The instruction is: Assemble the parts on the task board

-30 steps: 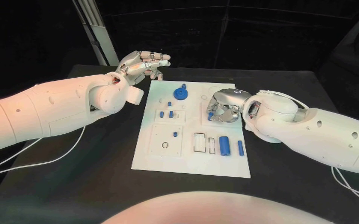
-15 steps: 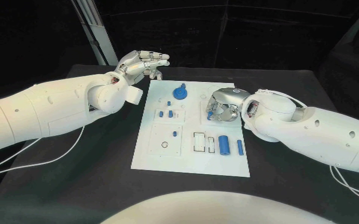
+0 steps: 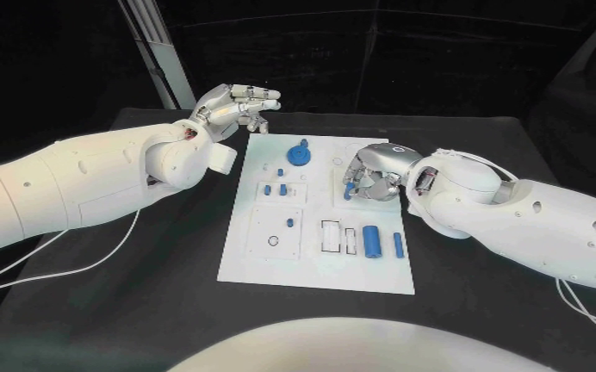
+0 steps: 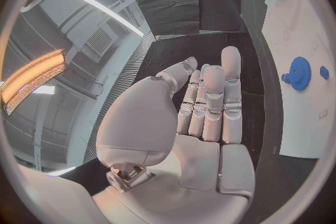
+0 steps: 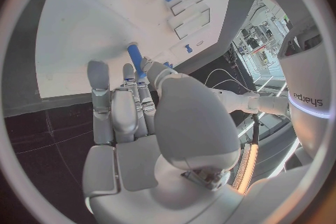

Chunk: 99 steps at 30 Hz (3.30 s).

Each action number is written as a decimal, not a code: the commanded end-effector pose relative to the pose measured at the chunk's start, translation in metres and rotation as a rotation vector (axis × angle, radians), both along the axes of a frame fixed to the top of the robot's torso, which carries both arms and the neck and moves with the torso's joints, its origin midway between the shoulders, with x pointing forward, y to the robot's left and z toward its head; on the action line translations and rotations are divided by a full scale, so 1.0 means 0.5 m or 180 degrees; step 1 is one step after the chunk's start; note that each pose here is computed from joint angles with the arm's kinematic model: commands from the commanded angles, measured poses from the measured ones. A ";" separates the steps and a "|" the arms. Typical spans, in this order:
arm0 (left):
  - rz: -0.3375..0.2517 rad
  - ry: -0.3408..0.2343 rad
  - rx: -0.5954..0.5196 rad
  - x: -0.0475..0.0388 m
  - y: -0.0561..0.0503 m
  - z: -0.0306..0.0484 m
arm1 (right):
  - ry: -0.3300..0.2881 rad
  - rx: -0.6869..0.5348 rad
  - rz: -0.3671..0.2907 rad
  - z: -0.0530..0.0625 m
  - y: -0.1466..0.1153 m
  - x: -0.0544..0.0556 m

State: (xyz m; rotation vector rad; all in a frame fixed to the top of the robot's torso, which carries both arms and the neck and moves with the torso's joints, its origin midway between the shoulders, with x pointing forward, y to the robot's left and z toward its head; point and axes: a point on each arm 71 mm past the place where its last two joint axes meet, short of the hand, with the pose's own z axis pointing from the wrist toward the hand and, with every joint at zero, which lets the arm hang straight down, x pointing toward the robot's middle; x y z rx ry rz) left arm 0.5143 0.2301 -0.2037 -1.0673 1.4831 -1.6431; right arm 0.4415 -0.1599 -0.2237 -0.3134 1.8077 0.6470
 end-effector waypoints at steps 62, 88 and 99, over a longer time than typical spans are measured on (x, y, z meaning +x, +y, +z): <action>-0.0058 -0.0019 -0.0051 0.002 -0.016 0.002 | 0.0242 0.0470 0.1182 -0.052 0.259 -0.104; -0.0065 -0.0013 -0.0051 0.002 -0.016 0.001 | 0.0280 0.0337 0.1214 -0.067 0.272 -0.105; -0.0067 -0.0009 -0.0050 0.002 -0.016 0.001 | 0.0310 0.0302 0.1250 -0.076 0.277 -0.114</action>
